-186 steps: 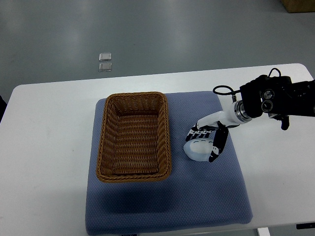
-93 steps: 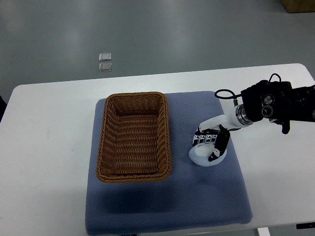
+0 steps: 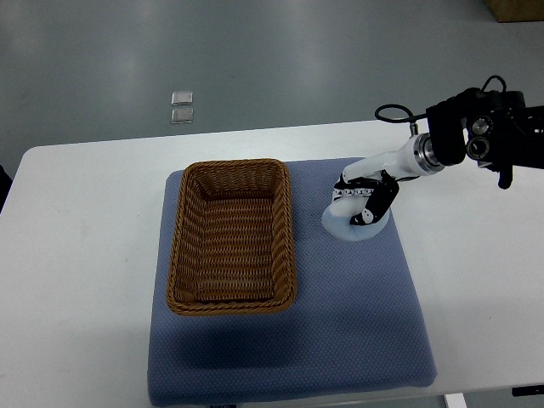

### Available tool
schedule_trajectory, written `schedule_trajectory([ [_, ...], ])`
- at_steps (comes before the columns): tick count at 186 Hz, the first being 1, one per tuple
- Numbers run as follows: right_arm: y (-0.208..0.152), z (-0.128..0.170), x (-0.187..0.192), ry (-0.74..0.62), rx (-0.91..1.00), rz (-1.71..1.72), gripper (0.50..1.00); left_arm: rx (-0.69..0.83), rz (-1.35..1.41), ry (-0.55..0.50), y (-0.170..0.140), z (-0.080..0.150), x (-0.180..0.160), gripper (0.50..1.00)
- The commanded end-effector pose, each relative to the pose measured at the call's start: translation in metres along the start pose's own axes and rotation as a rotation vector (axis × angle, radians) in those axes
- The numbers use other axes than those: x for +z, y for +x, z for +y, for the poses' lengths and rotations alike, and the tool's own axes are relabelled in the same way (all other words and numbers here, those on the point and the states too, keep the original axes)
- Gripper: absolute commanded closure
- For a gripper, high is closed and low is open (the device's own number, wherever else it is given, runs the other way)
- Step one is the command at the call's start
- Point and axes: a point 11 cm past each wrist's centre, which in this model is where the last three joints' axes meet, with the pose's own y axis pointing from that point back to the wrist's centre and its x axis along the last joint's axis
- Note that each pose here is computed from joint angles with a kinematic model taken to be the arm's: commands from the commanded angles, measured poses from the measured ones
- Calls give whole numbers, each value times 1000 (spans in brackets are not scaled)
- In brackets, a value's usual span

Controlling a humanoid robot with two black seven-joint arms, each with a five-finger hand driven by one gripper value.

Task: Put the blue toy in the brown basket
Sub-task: 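Lift the toy with the right hand and carry it over the basket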

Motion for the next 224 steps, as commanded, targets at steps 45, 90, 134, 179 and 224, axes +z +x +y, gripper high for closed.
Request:
schedule_trajectory([
  [45,25,-25,-69,61,39,135,938,-2,1,-1,-1,0,0,500],
  [90,29,-70,-118,76,49,207,930,-2,1,-1,-1,0,0,500],
  [134,14,-109,-127,74,66,187,914,-1,3,-1,-1,0,0,500],
  [179,10,-122,-98,35,109,118,879,-1,3,-1,-1,0,0,500],
  [224,6,-127,-89,29,127,85,787,-1,3,-1,-1,0,0,500],
])
